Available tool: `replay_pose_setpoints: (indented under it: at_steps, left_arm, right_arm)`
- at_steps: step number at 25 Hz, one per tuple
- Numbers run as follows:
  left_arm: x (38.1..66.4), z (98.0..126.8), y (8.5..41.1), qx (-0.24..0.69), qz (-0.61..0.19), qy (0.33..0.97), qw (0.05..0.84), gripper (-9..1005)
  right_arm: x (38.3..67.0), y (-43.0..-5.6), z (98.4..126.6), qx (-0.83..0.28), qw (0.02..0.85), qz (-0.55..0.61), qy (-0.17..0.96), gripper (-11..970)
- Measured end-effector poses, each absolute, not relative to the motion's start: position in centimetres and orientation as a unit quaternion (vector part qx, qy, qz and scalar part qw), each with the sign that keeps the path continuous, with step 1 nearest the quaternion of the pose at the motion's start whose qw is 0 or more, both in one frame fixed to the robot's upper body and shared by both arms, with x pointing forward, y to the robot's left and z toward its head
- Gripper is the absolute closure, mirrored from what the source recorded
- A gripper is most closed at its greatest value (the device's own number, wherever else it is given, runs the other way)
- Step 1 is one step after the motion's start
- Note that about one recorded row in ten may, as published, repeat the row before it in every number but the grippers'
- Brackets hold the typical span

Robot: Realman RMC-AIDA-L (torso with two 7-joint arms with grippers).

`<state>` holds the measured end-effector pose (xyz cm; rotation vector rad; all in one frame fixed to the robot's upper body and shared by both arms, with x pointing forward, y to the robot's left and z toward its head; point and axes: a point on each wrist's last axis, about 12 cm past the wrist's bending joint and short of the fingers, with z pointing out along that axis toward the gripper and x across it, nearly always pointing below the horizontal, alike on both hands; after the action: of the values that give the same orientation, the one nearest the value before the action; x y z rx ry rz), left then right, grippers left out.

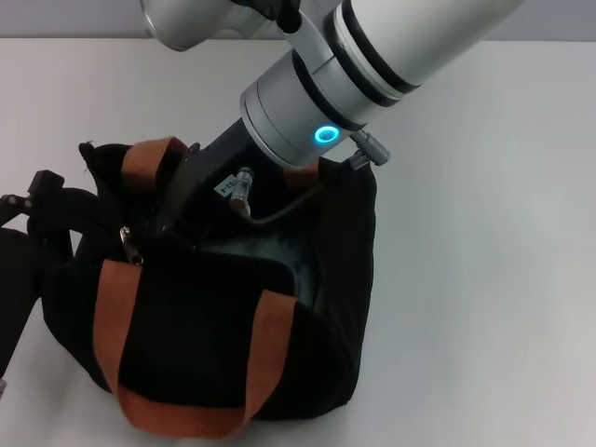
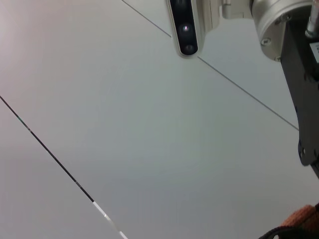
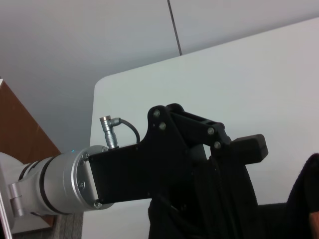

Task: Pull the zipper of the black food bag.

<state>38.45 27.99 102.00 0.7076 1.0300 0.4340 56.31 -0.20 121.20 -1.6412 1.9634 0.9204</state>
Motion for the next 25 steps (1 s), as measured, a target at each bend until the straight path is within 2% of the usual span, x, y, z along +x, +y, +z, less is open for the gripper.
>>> replay_pose_setpoints:
  at_steps: [7, 14, 21, 25]
  left_arm:
    - [38.5, 102.0, 28.1, 0.358, 0.250, 0.456, 0.776, 989]
    - [38.9, 102.1, 28.2, 0.367, 0.255, 0.449, 0.774, 988]
    - [38.9, 102.1, 28.0, 0.383, 0.267, 0.438, 0.768, 988]
    - [38.9, 102.0, 28.0, 0.384, 0.268, 0.438, 0.767, 988]
  right_arm:
    - [56.2, -2.3, 121.1, -0.587, 0.214, 0.316, 0.714, 959]
    - [56.6, -4.6, 122.0, -0.557, 0.227, 0.334, 0.726, 960]
    - [56.4, -4.2, 121.8, -0.514, 0.201, 0.397, 0.733, 959]
    - [56.4, -3.8, 121.7, -0.507, 0.197, 0.407, 0.734, 897]
